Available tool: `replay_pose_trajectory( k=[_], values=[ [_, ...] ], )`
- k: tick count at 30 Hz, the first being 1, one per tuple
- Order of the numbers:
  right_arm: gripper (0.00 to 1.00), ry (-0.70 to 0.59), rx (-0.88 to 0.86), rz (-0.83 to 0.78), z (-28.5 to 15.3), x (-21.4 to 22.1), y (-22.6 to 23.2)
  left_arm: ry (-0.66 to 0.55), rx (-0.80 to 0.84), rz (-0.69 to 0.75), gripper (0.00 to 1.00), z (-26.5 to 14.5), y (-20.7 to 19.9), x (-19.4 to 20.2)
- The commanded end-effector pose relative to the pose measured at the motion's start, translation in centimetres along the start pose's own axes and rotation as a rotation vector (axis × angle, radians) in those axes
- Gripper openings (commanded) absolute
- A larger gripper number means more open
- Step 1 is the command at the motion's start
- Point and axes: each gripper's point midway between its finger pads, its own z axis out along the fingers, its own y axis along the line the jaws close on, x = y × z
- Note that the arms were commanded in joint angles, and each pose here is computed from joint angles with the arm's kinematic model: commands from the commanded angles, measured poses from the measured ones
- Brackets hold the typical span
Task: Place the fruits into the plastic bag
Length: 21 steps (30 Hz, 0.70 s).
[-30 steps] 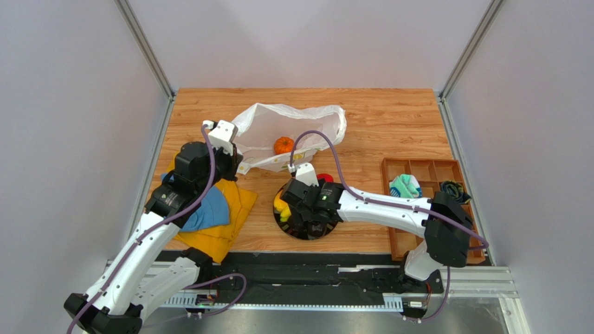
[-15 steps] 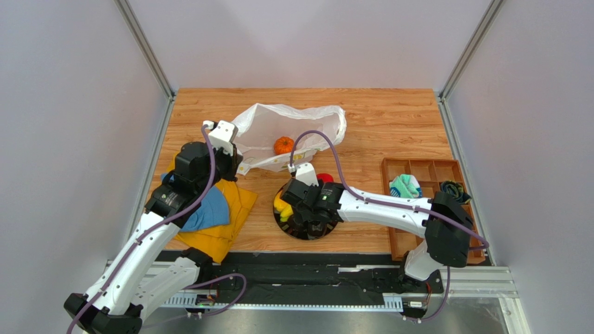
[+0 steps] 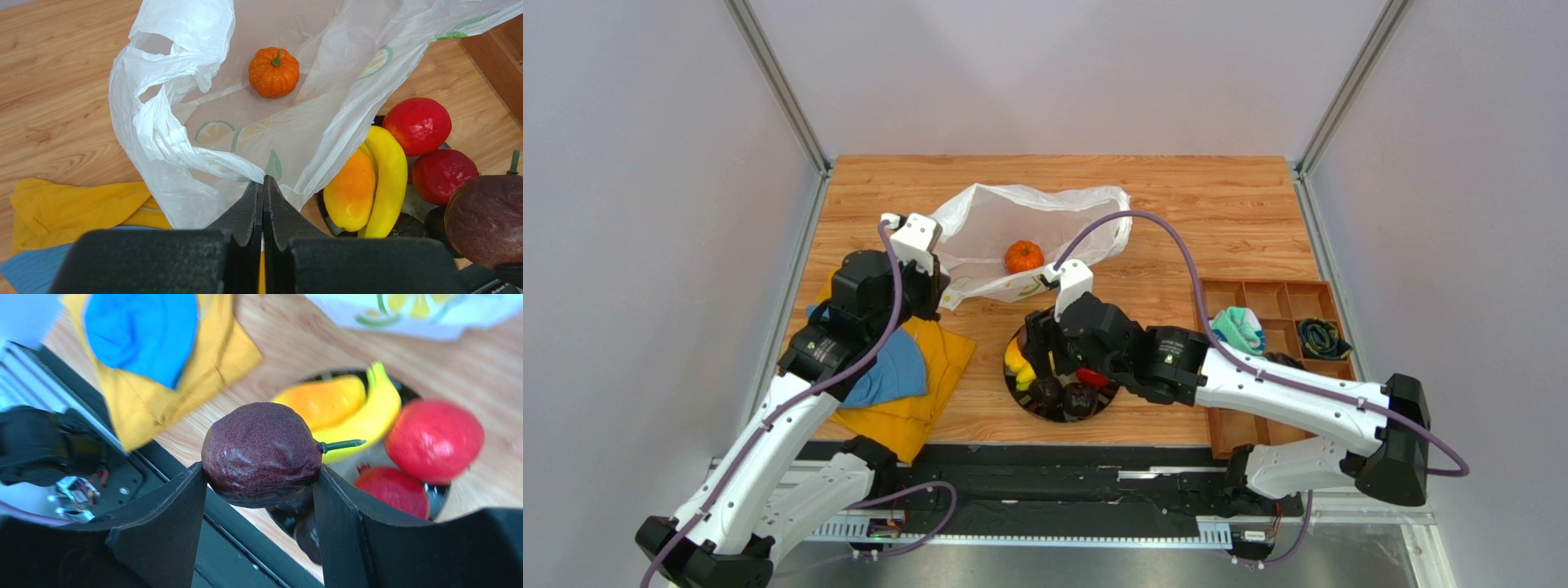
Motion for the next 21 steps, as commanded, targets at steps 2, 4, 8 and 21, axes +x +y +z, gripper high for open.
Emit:
replay_pose_trajectory(
  k=[2, 4, 8, 21],
  values=[
    [0.41, -0.202, -0.139, -0.003, -0.7, -8.0, 2.9, -0.067, 0.004, -0.007, 0.0, -0.8, -0.1, -2.5],
    [0.41, -0.222, -0.147, -0.008, -0.4, -9.4, 2.6, -0.067, 0.004, -0.007, 0.0, -0.8, -0.1, -2.5],
    [0.41, -0.28, -0.188, -0.019, -0.3, -13.1, 2.8, -0.07, 0.007, -0.007, 0.0, -0.8, -0.2, -2.6],
    [0.43, -0.131, -0.073, -0.036, 12.2, -15.4, -1.0, -0.068, 0.007, -0.007, 0.0, -0.8, -0.2, -2.5]
  ],
)
